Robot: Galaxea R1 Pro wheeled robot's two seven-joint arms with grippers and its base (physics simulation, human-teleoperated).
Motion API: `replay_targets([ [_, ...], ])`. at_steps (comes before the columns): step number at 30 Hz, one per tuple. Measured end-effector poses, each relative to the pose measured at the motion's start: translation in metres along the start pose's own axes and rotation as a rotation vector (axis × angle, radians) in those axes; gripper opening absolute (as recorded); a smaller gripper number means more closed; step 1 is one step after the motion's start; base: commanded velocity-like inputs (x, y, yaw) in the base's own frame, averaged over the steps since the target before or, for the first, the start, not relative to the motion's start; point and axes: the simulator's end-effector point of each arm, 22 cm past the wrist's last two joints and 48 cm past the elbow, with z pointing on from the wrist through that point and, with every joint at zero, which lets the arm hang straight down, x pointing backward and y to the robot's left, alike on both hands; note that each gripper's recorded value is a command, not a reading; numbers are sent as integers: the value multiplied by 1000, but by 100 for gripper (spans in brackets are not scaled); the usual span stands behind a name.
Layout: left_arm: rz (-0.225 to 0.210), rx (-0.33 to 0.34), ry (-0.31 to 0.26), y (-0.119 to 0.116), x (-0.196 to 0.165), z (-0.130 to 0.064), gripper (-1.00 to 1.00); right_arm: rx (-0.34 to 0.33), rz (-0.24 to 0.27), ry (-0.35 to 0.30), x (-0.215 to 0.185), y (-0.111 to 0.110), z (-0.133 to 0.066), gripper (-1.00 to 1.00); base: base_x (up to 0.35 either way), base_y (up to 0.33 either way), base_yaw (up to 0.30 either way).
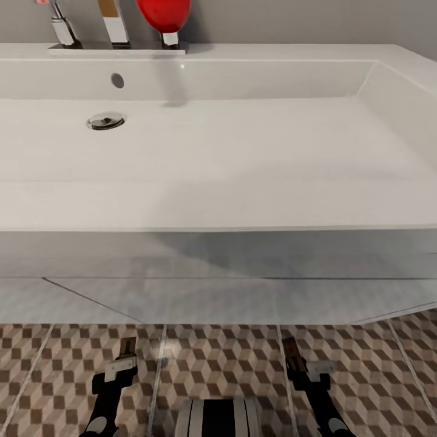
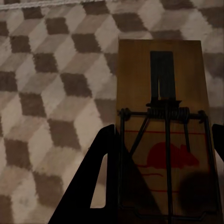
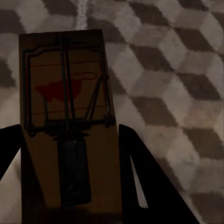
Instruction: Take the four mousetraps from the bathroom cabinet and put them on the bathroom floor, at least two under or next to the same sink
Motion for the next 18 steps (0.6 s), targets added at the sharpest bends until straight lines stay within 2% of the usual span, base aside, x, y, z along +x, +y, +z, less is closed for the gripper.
replay_targets([
  [14, 17, 3, 54, -2, 30, 2, -100, -4, -3, 57, 31, 3, 1, -100, 0, 0, 0],
  [18, 17, 3, 54, -2, 31, 2, -100, -4, -3, 57, 31, 3, 1, -100, 0, 0, 0],
])
